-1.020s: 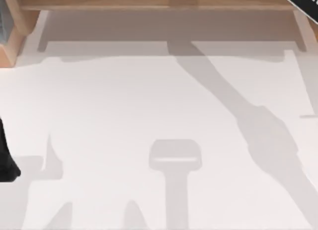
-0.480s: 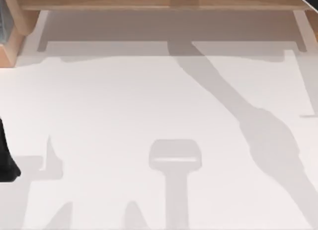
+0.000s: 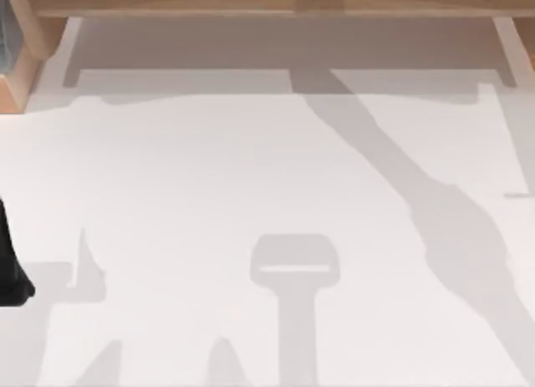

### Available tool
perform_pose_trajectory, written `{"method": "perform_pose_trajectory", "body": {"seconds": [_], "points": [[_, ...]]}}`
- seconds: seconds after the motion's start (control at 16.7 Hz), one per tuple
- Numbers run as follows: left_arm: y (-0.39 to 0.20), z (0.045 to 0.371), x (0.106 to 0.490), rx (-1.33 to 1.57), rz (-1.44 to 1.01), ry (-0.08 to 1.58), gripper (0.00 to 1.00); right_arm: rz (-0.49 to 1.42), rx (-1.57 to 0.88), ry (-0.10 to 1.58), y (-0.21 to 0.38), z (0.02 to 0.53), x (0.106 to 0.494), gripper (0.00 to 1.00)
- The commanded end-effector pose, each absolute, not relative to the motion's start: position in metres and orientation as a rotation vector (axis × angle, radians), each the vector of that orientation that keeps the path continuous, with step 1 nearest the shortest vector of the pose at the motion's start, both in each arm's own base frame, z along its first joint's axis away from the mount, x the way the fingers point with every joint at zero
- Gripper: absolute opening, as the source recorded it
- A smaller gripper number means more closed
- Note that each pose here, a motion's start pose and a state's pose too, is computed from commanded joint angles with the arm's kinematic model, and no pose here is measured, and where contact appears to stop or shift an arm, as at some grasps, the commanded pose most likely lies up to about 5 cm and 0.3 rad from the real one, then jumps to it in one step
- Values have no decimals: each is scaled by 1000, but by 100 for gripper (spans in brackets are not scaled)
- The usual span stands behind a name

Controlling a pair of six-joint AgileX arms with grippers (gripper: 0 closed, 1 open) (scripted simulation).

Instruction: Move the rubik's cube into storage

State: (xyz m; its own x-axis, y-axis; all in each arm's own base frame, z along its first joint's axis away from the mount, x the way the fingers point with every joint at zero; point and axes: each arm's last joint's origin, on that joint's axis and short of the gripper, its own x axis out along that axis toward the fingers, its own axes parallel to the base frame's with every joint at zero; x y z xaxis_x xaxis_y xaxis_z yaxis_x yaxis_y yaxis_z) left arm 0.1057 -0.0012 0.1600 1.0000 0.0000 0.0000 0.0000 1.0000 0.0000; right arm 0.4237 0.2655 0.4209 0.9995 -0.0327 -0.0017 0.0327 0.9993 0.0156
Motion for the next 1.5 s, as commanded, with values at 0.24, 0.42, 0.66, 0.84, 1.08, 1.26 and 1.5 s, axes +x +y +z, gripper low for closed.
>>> {"method": "perform_pose_trajectory", "body": {"seconds": [0.24,0.42,0.66,0.84,1.08,1.26,1.5], "points": [[-1,160,106,0,0,0,100,-129,47,18,201,464,420,0],[-1,160,106,0,0,0,100,-238,54,65,134,495,409,0],[-1,160,106,0,0,0,100,-392,23,203,44,513,389,0],[-1,160,106,0,0,0,100,-478,-30,401,-16,500,383,0],[-1,160,106,0,0,0,100,-483,-89,784,-88,442,401,0],[-1,160,106,0,0,0,100,-378,-88,1097,-133,369,430,0],[-1,160,106,0,0,0,100,-161,-35,1417,-170,262,460,0]]}}
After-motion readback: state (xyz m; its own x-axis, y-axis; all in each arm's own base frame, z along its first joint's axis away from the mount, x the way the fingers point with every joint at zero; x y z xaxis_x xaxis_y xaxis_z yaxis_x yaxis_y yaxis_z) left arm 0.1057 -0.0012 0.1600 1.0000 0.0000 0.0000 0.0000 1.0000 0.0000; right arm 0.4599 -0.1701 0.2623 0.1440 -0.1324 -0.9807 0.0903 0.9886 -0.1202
